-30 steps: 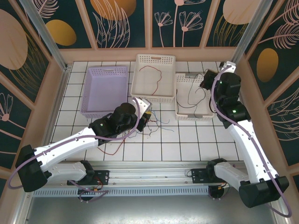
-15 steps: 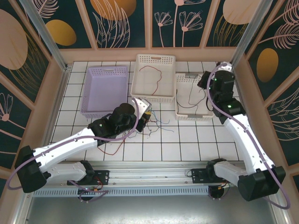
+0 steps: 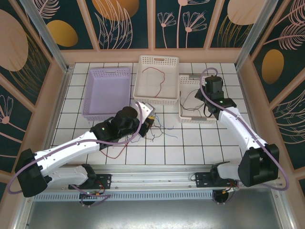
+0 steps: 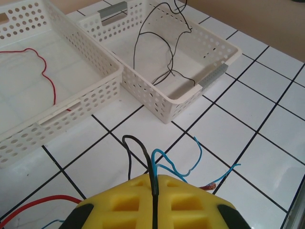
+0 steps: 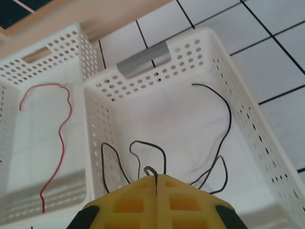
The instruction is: Untangle the cables
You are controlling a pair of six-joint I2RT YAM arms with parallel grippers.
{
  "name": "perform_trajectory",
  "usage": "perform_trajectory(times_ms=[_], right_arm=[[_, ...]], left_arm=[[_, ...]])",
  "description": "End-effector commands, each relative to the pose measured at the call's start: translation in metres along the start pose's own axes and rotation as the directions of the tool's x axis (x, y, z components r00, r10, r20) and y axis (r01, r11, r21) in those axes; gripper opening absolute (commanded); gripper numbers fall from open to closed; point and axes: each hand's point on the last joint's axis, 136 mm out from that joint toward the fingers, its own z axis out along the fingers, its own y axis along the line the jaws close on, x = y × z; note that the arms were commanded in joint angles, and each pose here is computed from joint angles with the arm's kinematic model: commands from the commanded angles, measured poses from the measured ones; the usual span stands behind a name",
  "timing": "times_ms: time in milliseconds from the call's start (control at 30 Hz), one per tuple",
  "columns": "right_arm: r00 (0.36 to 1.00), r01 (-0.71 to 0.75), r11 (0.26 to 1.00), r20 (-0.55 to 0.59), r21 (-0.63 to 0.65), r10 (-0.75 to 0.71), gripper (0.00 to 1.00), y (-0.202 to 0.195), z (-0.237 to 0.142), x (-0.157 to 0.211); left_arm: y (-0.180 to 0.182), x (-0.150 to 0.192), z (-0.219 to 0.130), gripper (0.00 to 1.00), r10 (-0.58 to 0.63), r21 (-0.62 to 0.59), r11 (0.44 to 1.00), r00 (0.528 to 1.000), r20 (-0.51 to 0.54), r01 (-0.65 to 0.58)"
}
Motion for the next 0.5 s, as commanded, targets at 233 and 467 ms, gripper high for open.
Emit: perform_trajectory(times_ms=[233,467], right_arm=[[0.995,-0.048,0.998,-0.085,-0.036,0.044,0.32,0.002,0.001,0.011],[0.997,-0.043,0.992,-0.07,-0.115,0.035,0.48,0.02,-0.023,0.011]], left_arm=[[-0.004,-0.006,-0.001,0.0,-0.004,0.03,1.0,1.0,0.03,0.003],[-0.005,-0.006,-0.001,0.0,-0.007,0.036,0.999,1.0,0.031,0.006]])
